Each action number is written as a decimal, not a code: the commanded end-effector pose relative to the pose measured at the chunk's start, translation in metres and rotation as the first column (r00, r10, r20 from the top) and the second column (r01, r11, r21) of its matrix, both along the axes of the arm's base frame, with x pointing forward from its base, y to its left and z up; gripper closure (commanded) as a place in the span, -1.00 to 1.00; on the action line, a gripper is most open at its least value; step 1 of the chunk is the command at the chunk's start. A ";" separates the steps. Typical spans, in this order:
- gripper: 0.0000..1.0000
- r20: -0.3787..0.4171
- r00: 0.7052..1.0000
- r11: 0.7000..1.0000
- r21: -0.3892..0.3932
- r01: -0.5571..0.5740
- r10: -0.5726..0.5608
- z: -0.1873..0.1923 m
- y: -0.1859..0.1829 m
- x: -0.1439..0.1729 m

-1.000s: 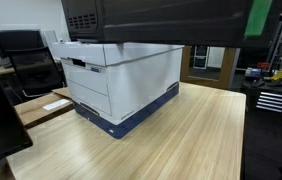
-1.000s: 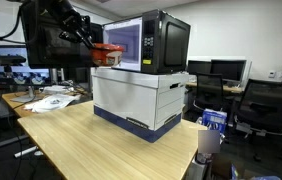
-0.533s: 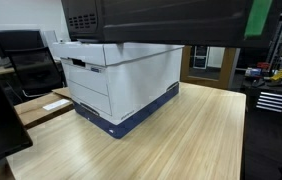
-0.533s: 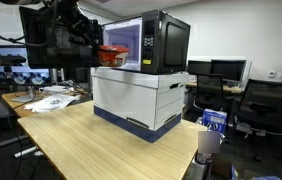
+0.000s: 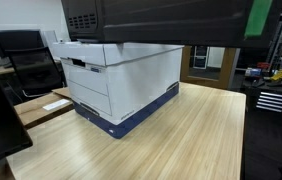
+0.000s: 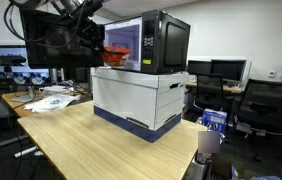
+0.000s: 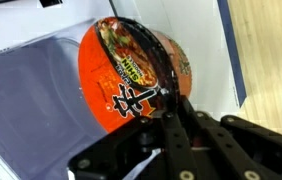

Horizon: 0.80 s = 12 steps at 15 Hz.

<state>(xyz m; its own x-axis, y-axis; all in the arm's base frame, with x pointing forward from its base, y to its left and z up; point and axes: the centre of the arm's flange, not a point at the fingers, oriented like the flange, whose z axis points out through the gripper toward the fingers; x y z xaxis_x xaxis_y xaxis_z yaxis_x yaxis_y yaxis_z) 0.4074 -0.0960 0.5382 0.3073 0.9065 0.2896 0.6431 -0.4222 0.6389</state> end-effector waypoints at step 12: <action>0.91 0.284 0.944 0.986 -0.058 -0.158 0.168 -0.037 -0.020 0.080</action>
<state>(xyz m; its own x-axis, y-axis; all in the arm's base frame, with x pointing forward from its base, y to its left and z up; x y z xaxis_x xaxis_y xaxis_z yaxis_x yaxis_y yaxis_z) 0.4687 -0.1067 0.5145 0.0956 0.9391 0.3300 0.5219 -0.3296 0.7868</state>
